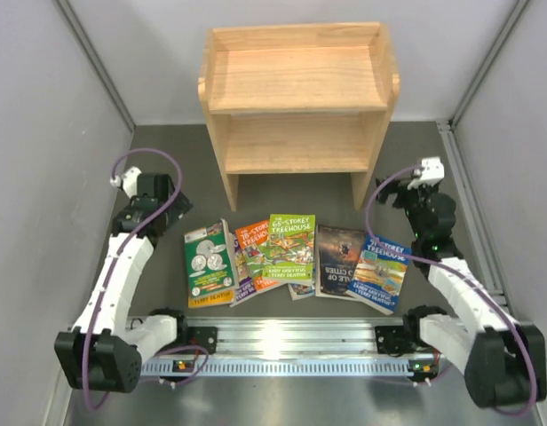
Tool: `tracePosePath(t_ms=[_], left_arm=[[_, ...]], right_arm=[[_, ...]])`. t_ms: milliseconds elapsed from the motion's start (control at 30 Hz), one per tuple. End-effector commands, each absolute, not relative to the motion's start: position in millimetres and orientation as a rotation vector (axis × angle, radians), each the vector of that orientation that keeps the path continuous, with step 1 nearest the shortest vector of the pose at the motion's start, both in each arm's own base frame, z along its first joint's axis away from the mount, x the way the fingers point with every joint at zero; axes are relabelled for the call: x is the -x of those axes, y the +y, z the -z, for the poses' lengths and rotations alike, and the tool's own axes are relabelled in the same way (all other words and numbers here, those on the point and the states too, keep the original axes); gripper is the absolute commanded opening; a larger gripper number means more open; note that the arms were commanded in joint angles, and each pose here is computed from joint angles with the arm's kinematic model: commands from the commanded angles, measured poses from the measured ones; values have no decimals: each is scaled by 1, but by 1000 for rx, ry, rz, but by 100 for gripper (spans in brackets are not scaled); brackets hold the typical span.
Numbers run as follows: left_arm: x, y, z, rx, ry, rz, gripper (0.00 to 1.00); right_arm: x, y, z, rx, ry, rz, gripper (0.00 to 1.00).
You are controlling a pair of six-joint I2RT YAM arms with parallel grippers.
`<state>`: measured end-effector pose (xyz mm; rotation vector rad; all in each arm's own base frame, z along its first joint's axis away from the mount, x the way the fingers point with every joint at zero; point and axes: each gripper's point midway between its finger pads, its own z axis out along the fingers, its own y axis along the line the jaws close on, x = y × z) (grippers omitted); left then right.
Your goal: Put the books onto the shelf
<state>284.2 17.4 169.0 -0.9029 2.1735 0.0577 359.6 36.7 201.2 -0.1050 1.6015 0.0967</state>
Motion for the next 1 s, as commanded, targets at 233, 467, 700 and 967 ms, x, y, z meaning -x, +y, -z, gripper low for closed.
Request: tracePosePath(t_ms=[233, 467, 700, 967], left_arm=[[-280, -43, -200, 683, 2182, 383, 99], [-243, -19, -154, 818, 2450, 103, 98], [-217, -31, -121, 915, 2513, 178, 99], [-191, -33, -89, 1022, 2524, 182, 99]], right_arm=[[-272, 93, -241, -504, 1896, -767, 100], [-221, 100, -219, -473, 2068, -735, 100], [-199, 123, -231, -303, 2110, -879, 100], [-201, 153, -240, -129, 2106, -1015, 100]])
